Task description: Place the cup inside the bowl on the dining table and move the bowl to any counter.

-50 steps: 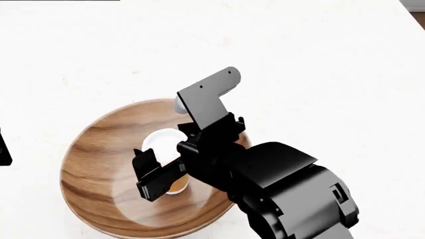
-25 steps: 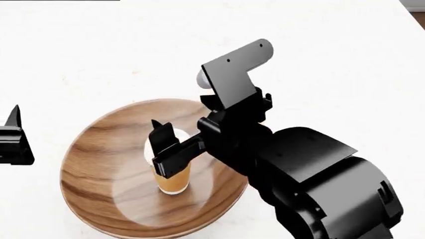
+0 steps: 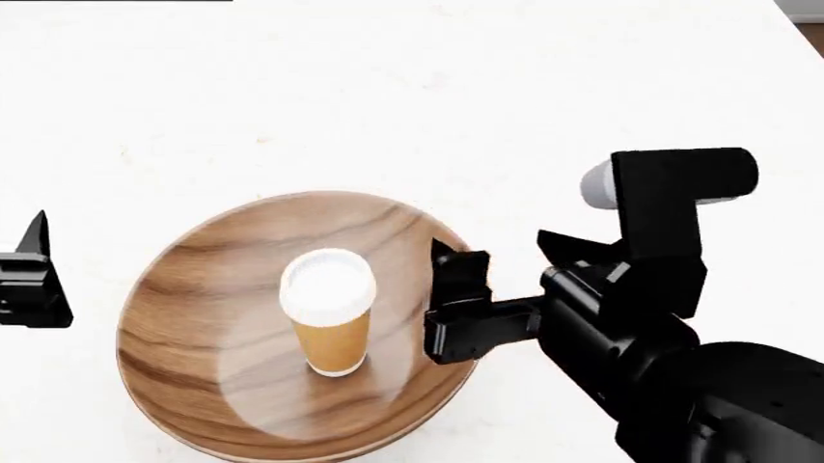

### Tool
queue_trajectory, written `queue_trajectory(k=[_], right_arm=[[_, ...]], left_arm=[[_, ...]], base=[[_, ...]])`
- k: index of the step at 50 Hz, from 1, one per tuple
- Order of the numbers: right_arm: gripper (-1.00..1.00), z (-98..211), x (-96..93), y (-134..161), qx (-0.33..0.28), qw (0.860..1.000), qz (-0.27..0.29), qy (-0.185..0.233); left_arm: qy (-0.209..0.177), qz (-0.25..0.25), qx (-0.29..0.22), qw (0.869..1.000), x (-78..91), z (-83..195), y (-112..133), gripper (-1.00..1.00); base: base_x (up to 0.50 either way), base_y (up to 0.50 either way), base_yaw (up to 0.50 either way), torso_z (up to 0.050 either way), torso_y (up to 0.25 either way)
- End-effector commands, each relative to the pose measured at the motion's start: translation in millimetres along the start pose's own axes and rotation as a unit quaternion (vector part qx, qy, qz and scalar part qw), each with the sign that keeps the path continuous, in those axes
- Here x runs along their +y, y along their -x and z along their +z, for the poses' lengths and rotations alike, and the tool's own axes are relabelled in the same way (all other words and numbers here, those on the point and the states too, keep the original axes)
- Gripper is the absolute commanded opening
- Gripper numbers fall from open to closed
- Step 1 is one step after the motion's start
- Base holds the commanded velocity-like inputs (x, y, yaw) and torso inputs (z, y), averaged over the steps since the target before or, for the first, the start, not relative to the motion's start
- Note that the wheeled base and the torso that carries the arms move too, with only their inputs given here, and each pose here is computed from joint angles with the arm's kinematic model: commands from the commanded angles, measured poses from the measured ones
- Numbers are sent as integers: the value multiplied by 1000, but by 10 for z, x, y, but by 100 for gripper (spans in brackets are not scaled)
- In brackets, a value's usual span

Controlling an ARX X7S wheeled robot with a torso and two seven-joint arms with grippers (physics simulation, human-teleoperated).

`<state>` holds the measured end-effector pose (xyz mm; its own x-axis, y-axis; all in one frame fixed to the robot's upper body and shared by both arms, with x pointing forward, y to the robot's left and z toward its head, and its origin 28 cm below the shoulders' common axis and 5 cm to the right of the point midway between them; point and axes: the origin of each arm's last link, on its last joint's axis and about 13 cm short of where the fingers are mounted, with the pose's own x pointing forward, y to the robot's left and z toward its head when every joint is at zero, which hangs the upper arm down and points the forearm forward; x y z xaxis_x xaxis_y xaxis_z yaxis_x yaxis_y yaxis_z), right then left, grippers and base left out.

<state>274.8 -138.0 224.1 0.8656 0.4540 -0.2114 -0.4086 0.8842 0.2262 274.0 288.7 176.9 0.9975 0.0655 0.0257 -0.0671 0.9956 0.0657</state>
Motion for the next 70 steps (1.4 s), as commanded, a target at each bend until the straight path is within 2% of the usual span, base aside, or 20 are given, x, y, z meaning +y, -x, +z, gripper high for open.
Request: queue_trajectory(k=[1,6,10,17,26,33,40,52,55,61,70], right_arm=[[100,-196,-119,210,25,994,-47,-94],[100,-290,-115,191,53,992,-37,-107],[100,-343,-127,123,77,989,-58,-109],[100,-322,-118,-14,102,987,-30,-122],[100,-281,-147,-224,98,984,-6,-147],[100,-318,-197,-415,119,980,4,-158],[100,-398,-233,-489,132,977,2,-168],[100,-525,-198,-554,150,972,11,-178],[100,-564,-193,-551,154,971,11,-180],[100,-614,-188,-530,164,970,16,-180],[100,-620,-188,-542,161,970,19,-179]], left_arm=[[4,-3,1,1000,30,-9,2,100],[3,-6,0,1000,20,-4,12,100],[5,-6,-1,1000,28,-3,13,100],[2,-9,-3,1000,13,21,15,100],[2,-8,-2,1000,7,19,20,100],[2,-9,-1,1000,-4,0,28,100],[5,-9,1,1000,117,-20,33,100],[9,-9,5,1000,186,-58,59,100],[7,-7,4,1000,36,-89,99,100],[8,-8,4,1000,12,-99,119,100],[6,-9,5,1000,-115,-81,95,100]], base=[[0,0,0,0,0],[0,0,0,0,0],[0,0,0,0,0],[0,0,0,0,0],[0,0,0,0,0],[0,0,0,0,0],[0,0,0,0,0],[0,0,0,0,0],[0,0,0,0,0],[0,0,0,0,0],[0,0,0,0,0]])
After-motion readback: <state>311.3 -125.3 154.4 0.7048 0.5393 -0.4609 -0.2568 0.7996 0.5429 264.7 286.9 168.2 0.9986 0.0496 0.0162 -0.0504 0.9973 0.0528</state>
